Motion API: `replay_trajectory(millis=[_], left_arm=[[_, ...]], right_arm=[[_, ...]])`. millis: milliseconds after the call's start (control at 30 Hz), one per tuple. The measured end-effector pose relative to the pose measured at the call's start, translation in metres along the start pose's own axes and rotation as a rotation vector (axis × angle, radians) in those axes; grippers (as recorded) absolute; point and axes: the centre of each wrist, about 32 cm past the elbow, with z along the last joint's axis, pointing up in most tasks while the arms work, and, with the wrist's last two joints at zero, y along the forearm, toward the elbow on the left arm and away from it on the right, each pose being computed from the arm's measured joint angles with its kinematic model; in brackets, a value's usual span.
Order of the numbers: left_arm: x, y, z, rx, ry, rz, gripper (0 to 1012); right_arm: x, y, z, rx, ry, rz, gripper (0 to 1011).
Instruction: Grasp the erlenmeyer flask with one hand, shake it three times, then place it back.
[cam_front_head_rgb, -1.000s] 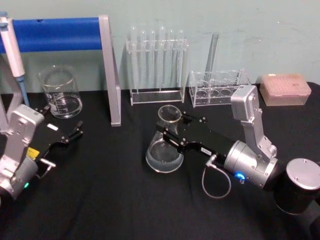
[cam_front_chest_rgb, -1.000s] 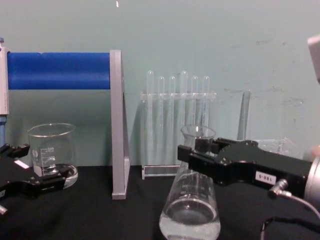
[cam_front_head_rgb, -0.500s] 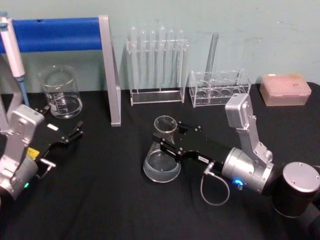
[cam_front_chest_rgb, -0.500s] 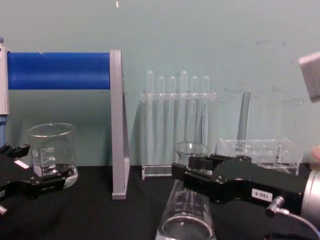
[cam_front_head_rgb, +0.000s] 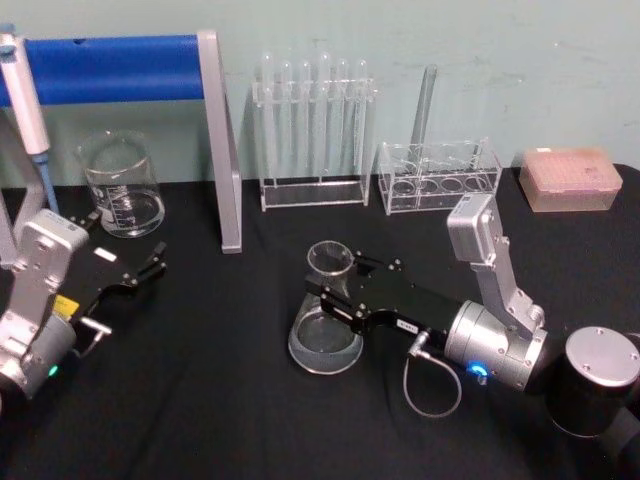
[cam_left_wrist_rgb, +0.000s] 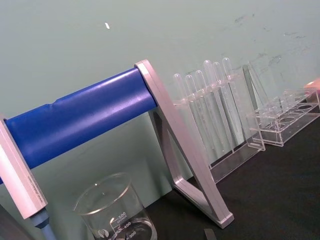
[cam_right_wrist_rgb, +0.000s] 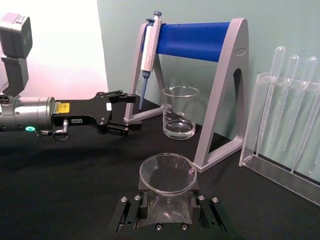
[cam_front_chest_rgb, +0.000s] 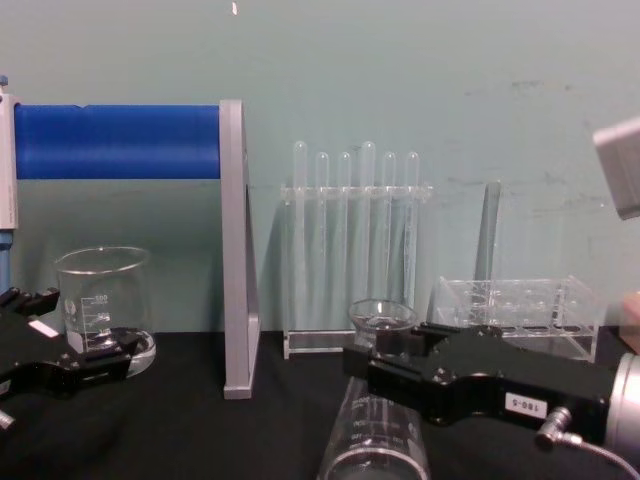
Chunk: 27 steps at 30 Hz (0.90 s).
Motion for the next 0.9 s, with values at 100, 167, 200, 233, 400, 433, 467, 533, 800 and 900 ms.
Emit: replay_trajectory(millis=[100, 167, 200, 233, 400, 433, 467, 533, 800, 900], left_arm=[[0.0, 0.0, 0.0, 0.0, 0.0, 0.0, 1001], [0.0, 0.0, 0.0, 0.0, 0.0, 0.0, 1001], [0.0, 0.0, 0.0, 0.0, 0.0, 0.0, 1001], [0.0, 0.0, 0.0, 0.0, 0.0, 0.0, 1001], [0.0, 0.0, 0.0, 0.0, 0.0, 0.0, 1001], [0.0, 0.0, 0.0, 0.0, 0.0, 0.0, 1001], [0.0, 0.0, 0.0, 0.0, 0.0, 0.0, 1001], [0.0, 0.0, 0.0, 0.0, 0.0, 0.0, 1001], [0.0, 0.0, 0.0, 0.0, 0.0, 0.0, 1001], [0.0, 0.0, 0.0, 0.0, 0.0, 0.0, 1001]], right_arm=[[0.0006, 0.0, -0.0009, -0.004, 0.0, 0.005, 449], [0.0009, -0.0001, -0.0017, -0.007, -0.001, 0.009, 449], [0.001, 0.0, -0.002, -0.008, -0.001, 0.01, 449], [0.0011, 0.0, -0.0022, -0.008, -0.001, 0.011, 449], [0.0014, 0.0, -0.0031, -0.012, 0.0, 0.015, 449], [0.0014, 0.0, -0.0033, -0.013, 0.0, 0.016, 449], [0.0014, 0.0, -0.0034, -0.013, 0.0, 0.016, 449], [0.0015, -0.0002, -0.0035, -0.014, 0.0, 0.015, 449], [0.0013, -0.0009, -0.0038, -0.018, 0.005, 0.008, 449], [0.001, -0.0015, -0.004, -0.02, 0.01, 0.007, 449]])
